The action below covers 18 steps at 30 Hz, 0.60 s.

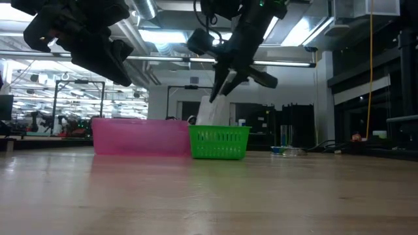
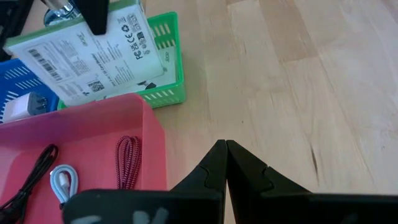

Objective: Pick and place items into bin
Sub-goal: Put the white card reader box into the green bin

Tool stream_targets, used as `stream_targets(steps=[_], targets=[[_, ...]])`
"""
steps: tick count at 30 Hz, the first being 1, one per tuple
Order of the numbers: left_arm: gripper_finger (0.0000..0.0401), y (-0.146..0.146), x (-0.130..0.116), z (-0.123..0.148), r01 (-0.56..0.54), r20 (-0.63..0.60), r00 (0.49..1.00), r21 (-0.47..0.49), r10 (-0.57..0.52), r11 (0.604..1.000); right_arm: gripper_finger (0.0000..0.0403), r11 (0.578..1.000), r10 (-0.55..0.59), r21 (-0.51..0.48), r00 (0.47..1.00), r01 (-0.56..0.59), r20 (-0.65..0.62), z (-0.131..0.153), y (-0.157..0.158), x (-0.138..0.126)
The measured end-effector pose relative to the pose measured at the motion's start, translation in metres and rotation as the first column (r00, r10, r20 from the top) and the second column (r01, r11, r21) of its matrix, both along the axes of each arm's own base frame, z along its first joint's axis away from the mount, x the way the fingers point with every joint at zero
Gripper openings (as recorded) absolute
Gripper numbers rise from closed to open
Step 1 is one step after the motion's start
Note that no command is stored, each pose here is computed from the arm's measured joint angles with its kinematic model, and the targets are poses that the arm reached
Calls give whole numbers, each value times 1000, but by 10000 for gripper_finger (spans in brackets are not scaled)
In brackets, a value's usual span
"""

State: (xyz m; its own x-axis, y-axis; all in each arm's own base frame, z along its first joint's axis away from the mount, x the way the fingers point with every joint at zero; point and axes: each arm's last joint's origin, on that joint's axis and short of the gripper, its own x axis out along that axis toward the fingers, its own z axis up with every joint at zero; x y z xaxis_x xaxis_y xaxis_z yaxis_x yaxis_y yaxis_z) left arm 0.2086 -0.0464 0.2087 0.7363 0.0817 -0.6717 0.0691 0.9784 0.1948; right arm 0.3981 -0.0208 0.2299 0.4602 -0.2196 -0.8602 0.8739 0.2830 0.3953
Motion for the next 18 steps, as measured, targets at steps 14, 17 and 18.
stream_targets(steps=[14, 17, 18], targets=[[4, 0, -1, -1, 0, -13, 1000, 3, 0, 1000, 42, 999, 52, -13, 999, -52, -2, 0, 0, 1], [4, 0, -1, -1, 0, -13, 1000, 3, 0, 1000, 56, 998, 66, -21, 998, -66, -9, 0, 0, 1], [4, 0, -1, -1, 0, -13, 1000, 3, 0, 1000, 61, 998, 66, -21, 998, -67, -13, 0, 0, 1]])
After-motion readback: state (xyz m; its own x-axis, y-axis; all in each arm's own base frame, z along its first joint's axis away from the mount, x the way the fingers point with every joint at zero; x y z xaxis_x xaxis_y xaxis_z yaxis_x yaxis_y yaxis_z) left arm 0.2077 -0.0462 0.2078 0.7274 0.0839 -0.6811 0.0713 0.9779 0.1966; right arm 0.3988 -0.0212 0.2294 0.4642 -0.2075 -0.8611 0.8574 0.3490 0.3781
